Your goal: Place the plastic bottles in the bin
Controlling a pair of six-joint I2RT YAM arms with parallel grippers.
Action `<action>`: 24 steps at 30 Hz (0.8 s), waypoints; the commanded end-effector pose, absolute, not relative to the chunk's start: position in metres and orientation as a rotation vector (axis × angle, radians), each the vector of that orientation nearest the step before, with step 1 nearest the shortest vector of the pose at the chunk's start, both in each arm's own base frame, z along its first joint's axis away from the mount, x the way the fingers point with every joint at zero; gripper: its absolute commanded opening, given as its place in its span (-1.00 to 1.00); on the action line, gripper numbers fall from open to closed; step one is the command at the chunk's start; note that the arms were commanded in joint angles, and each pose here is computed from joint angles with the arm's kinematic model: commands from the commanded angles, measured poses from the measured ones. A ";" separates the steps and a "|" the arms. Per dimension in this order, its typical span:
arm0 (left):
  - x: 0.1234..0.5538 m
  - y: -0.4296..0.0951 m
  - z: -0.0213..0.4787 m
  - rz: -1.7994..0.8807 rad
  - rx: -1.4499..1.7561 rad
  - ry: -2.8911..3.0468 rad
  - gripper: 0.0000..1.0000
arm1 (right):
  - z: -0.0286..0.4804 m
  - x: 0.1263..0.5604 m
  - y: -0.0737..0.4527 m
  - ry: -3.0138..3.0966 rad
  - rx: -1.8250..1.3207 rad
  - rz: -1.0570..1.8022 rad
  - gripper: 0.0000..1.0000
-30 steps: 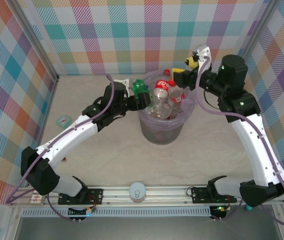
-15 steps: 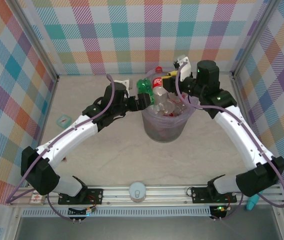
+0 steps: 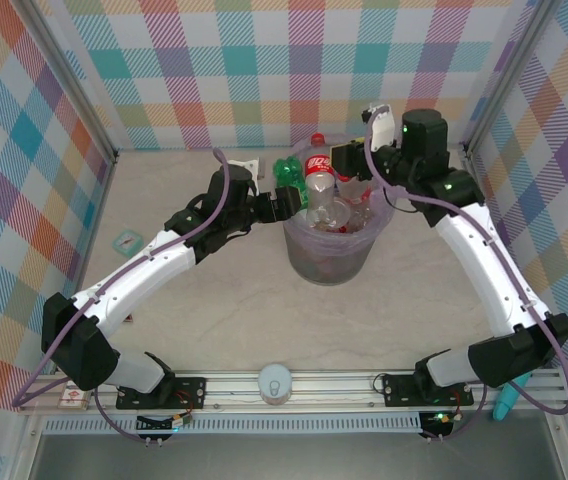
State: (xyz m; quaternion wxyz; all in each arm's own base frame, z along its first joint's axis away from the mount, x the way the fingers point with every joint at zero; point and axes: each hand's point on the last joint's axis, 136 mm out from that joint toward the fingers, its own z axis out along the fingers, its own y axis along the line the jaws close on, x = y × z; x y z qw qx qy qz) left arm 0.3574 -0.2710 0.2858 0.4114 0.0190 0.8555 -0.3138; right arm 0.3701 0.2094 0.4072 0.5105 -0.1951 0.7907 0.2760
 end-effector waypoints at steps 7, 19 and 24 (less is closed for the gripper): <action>0.338 -0.266 0.340 -0.831 0.180 2.049 0.96 | 0.451 0.381 0.129 1.944 -0.196 0.665 0.47; 0.332 -0.142 0.339 -0.386 0.004 2.028 0.99 | 0.317 0.380 -0.019 2.089 0.376 0.444 0.73; 0.332 -0.044 0.282 0.054 -0.272 2.020 0.99 | 0.238 0.372 -0.062 2.131 0.575 0.177 0.98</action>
